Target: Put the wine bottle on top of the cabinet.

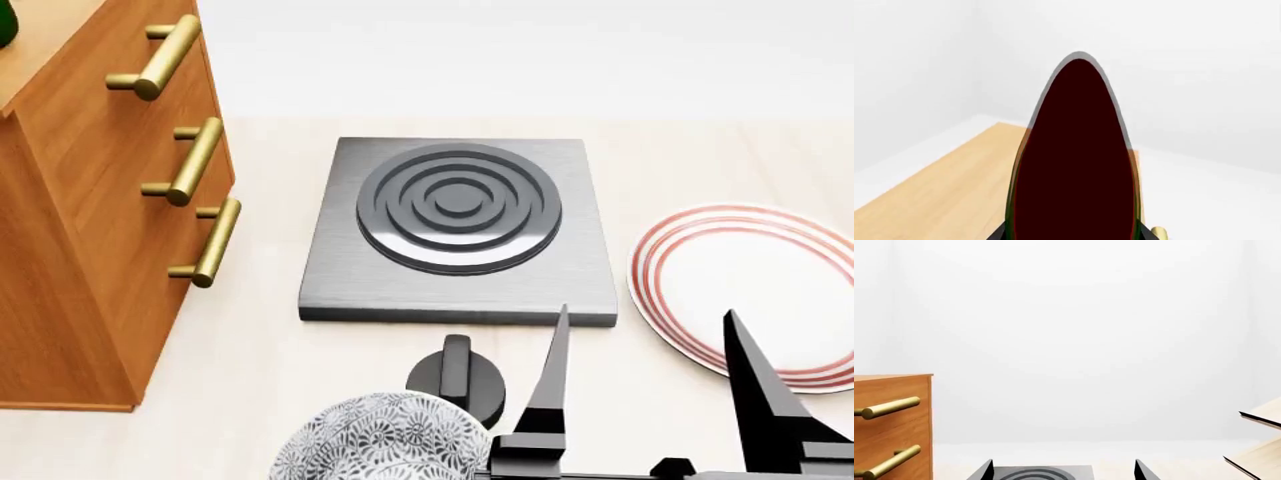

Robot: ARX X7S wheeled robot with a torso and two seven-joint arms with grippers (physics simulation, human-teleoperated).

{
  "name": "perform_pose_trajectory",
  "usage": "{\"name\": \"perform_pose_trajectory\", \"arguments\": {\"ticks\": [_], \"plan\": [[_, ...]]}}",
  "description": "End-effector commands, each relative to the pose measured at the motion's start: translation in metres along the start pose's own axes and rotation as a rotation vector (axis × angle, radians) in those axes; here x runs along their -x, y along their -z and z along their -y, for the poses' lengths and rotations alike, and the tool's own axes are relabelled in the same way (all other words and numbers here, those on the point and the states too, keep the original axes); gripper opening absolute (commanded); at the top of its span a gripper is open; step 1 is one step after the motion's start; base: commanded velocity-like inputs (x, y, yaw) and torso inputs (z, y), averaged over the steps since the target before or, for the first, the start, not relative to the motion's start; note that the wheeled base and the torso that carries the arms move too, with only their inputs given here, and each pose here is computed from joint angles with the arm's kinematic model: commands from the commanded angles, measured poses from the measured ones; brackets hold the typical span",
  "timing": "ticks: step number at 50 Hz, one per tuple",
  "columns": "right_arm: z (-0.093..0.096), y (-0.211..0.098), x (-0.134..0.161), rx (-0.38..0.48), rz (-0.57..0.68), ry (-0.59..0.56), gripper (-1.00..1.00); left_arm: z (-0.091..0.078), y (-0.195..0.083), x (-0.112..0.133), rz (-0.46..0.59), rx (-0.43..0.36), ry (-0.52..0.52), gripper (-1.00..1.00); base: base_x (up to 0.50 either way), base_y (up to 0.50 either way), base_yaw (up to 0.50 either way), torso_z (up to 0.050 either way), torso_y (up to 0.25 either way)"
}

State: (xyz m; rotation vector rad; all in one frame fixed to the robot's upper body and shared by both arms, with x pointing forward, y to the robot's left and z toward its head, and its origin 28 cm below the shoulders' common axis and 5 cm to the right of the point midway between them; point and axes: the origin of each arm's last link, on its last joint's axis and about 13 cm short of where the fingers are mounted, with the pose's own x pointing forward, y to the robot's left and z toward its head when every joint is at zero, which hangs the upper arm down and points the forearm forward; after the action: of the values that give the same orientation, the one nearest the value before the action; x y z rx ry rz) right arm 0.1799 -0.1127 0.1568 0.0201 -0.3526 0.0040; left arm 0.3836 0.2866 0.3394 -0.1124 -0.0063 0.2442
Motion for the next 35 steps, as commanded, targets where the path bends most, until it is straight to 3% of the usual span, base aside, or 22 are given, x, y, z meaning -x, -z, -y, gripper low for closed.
{"name": "perform_pose_trajectory", "arguments": {"ticks": [1,24,29,35], "plan": [[0.0,0.0,0.0,-0.001,-0.001,-0.001,1.0,-0.005,0.025,-0.003,-0.062,-0.01,-0.046,-1.0,0.0,0.0,0.0,0.0,0.0],[0.0,0.001,0.0,0.002,-0.004,-0.002,1.0,-0.008,0.05,-0.006,-0.102,-0.023,-0.052,-1.0,0.0,0.0,0.0,0.0,0.0],[-0.001,0.001,0.0,0.002,-0.005,-0.004,1.0,-0.007,0.052,-0.008,-0.08,-0.068,-0.052,-1.0,0.0,0.0,0.0,0.0,0.0],[0.0,0.0,0.001,0.002,-0.005,-0.005,1.0,-0.007,0.054,-0.008,-0.055,-0.066,-0.062,-1.0,0.0,0.0,0.0,0.0,0.0]]}}
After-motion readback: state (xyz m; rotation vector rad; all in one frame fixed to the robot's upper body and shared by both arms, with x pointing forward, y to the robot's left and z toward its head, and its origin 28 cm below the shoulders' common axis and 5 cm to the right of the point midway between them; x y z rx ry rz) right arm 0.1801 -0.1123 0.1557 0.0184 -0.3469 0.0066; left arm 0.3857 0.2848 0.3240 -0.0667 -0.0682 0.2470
